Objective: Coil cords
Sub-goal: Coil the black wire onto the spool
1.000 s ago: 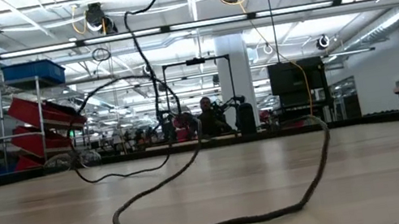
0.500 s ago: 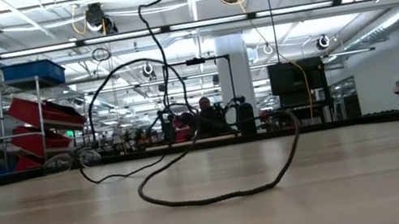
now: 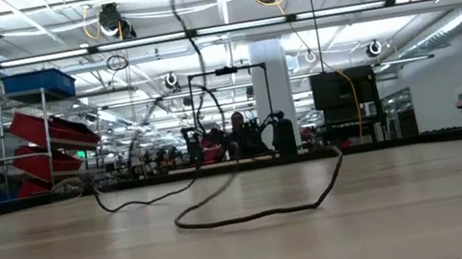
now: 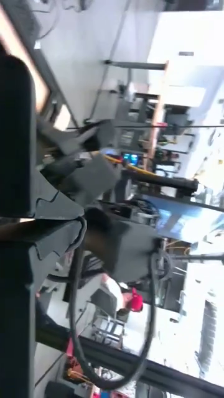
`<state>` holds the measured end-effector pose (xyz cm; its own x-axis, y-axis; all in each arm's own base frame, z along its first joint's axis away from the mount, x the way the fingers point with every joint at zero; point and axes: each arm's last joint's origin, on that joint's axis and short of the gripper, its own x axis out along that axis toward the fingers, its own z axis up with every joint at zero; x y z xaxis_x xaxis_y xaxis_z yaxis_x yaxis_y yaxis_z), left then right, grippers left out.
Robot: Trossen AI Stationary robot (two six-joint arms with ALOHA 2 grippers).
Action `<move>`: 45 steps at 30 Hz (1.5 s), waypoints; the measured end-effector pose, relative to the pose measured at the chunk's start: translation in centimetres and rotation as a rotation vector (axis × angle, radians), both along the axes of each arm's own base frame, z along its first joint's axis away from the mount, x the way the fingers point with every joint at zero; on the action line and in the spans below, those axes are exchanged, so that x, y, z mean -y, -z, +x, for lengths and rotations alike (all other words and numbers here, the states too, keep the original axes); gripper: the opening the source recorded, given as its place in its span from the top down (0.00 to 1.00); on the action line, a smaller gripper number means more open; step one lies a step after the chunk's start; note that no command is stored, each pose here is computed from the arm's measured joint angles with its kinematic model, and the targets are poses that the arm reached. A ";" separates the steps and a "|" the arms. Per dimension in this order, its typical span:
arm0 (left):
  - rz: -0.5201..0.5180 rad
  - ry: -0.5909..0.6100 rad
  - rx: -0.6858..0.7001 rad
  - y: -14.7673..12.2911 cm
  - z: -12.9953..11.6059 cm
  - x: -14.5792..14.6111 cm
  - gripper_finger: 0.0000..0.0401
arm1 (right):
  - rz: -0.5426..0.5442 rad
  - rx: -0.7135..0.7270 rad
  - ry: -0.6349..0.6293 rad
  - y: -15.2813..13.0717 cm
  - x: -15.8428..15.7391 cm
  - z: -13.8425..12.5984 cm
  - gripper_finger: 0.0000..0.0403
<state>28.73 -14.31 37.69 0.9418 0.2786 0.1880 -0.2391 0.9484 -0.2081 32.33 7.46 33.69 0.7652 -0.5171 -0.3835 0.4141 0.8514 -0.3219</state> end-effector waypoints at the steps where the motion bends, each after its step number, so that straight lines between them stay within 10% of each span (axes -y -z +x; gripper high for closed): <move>1: 0.015 -0.001 0.005 -0.2 -0.1 0.1 1.00 | 0.006 -0.004 -0.010 0.0 0.0 0.0 1.00; 15: 0.158 -0.115 -0.003 -4.3 -1.4 0.4 1.00 | 0.113 -0.028 -0.085 0.4 -0.6 -0.2 1.00; 36: 0.216 -0.167 -0.234 0.0 -1.6 5.1 1.00 | 0.130 -0.034 -0.180 -0.2 -2.1 -1.3 1.00; 45: 0.179 -0.091 -0.298 1.5 -3.5 7.4 0.76 | 0.160 0.020 -0.243 -1.7 -3.7 -2.9 1.00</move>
<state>25.19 -21.75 36.16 0.9354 0.3515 -0.0381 -0.3495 0.9356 0.0509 29.39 11.12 35.36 0.8675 -0.2515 -0.4293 0.1962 0.9658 -0.1694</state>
